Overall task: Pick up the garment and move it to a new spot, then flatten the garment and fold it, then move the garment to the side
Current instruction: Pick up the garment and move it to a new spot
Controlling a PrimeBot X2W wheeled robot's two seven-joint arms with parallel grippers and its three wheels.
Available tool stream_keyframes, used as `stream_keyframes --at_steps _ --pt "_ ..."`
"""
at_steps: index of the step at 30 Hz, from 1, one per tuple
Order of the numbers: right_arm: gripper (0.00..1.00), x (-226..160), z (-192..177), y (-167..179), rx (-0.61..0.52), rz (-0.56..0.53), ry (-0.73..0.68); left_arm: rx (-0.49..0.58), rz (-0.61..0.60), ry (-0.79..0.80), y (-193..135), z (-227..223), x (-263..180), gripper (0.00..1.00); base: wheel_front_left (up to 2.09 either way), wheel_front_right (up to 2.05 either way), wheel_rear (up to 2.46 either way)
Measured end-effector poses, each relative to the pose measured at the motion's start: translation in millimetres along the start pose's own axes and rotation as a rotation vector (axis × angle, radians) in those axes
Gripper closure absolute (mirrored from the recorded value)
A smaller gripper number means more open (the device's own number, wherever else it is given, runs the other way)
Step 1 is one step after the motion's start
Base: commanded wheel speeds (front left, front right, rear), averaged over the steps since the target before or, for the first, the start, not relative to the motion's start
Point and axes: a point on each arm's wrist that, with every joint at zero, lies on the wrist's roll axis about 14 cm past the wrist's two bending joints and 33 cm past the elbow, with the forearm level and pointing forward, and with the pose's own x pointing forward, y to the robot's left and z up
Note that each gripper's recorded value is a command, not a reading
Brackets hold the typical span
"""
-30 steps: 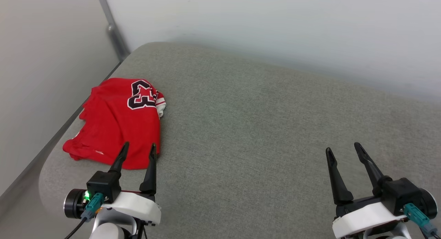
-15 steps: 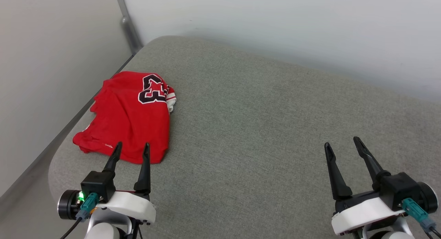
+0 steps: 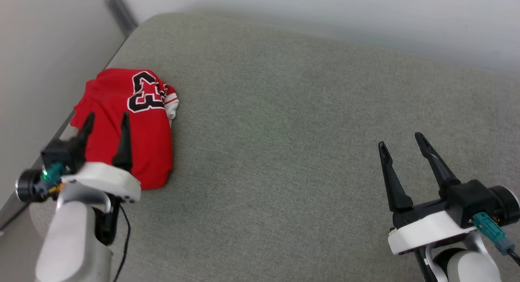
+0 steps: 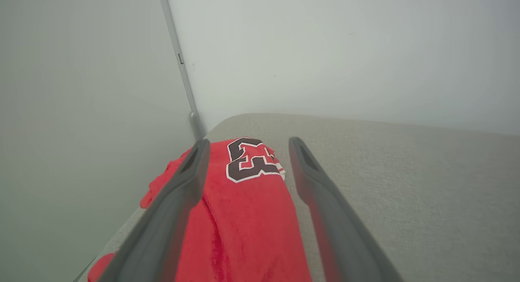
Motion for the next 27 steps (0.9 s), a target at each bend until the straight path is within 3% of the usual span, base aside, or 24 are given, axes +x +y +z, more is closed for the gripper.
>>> stream_keyframes --at_steps 6,12,21,27 --pt "0.0 12 -14 -11 0.006 -0.011 0.019 0.053 -0.006 0.095 16 3 62 0.0 0.0 0.0 0.0" --pt "0.0 21 -28 -28 0.018 -0.041 0.026 0.063 -0.06 0.388 15 -43 96 0.0 0.0 0.0 0.0" --pt "0.0 10 -58 -60 0.041 -0.128 0.078 -0.055 -0.038 0.901 24 -131 79 0.0 0.0 0.0 0.0" --pt "0.0 7 -62 -69 0.041 -0.152 0.083 -0.155 0.008 1.054 27 -163 57 0.0 0.0 0.0 0.0"
